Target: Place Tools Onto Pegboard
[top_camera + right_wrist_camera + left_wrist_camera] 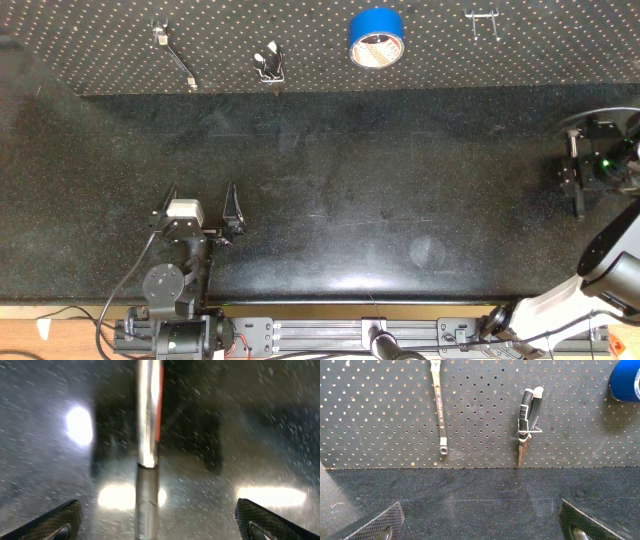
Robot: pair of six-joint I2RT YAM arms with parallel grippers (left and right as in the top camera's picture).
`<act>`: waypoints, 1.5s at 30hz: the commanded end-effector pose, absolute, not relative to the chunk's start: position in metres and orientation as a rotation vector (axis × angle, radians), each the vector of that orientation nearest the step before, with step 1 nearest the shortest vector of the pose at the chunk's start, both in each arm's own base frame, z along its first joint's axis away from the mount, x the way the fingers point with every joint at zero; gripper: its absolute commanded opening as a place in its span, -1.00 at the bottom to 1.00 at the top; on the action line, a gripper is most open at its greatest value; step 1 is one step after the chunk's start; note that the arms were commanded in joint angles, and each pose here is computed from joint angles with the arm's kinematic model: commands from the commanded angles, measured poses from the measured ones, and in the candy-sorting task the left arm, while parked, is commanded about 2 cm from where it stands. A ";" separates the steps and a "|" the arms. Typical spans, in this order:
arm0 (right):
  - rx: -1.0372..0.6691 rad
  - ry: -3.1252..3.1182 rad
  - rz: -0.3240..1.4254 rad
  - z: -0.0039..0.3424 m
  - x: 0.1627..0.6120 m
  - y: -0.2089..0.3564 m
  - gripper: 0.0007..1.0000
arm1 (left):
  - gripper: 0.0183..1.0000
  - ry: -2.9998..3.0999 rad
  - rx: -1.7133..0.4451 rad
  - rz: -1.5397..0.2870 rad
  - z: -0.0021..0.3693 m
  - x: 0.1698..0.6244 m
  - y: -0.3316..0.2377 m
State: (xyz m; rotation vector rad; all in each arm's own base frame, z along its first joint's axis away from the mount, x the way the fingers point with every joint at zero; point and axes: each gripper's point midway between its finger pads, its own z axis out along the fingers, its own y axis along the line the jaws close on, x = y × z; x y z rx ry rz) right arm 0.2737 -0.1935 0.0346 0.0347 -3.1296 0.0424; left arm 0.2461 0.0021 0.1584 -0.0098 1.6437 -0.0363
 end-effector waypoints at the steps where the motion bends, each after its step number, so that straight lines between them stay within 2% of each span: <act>1: 0.031 -3.122 0.060 0.031 0.275 -0.193 0.99 | 0.99 1.643 -0.016 -0.038 0.157 0.246 0.002; 15: 0.020 -3.098 0.009 0.014 0.260 -0.184 0.99 | 0.99 1.643 -0.016 -0.038 0.157 0.246 0.002; 27: 0.021 -3.112 0.025 0.013 0.264 -0.186 0.99 | 0.99 1.643 -0.016 -0.038 0.157 0.246 0.002; 28: 0.021 -3.112 0.025 0.013 0.264 -0.186 0.87 | 0.99 1.643 -0.016 -0.038 0.157 0.246 0.002; 29: 0.020 -3.112 0.025 0.013 0.264 -0.186 0.52 | 0.99 1.643 -0.016 -0.038 0.157 0.246 0.002; 30: 0.020 -3.112 0.024 0.013 0.264 -0.186 0.34 | 0.99 1.643 -0.016 -0.038 0.157 0.246 0.002; 31: 0.020 -3.112 0.024 0.013 0.264 -0.186 0.24 | 0.99 1.643 -0.016 -0.038 0.157 0.246 0.002; 34: 0.020 -3.102 0.006 0.009 0.259 -0.182 0.15 | 0.99 1.643 -0.016 -0.038 0.157 0.246 0.002; 37: 0.021 -3.091 -0.005 0.001 0.253 -0.178 -0.25 | 0.99 1.643 -0.016 -0.038 0.157 0.246 0.002; 40: 0.021 -3.092 -0.004 -0.001 0.253 -0.178 -0.33 | 0.99 1.643 -0.016 -0.038 0.157 0.246 0.002; 44: 0.021 -3.093 -0.002 -0.001 0.253 -0.178 -0.63 | 0.99 1.643 -0.016 -0.038 0.157 0.246 0.002; 45: 0.021 -3.093 -0.002 -0.001 0.253 -0.178 -0.82 | 0.99 1.643 -0.016 -0.038 0.157 0.246 0.002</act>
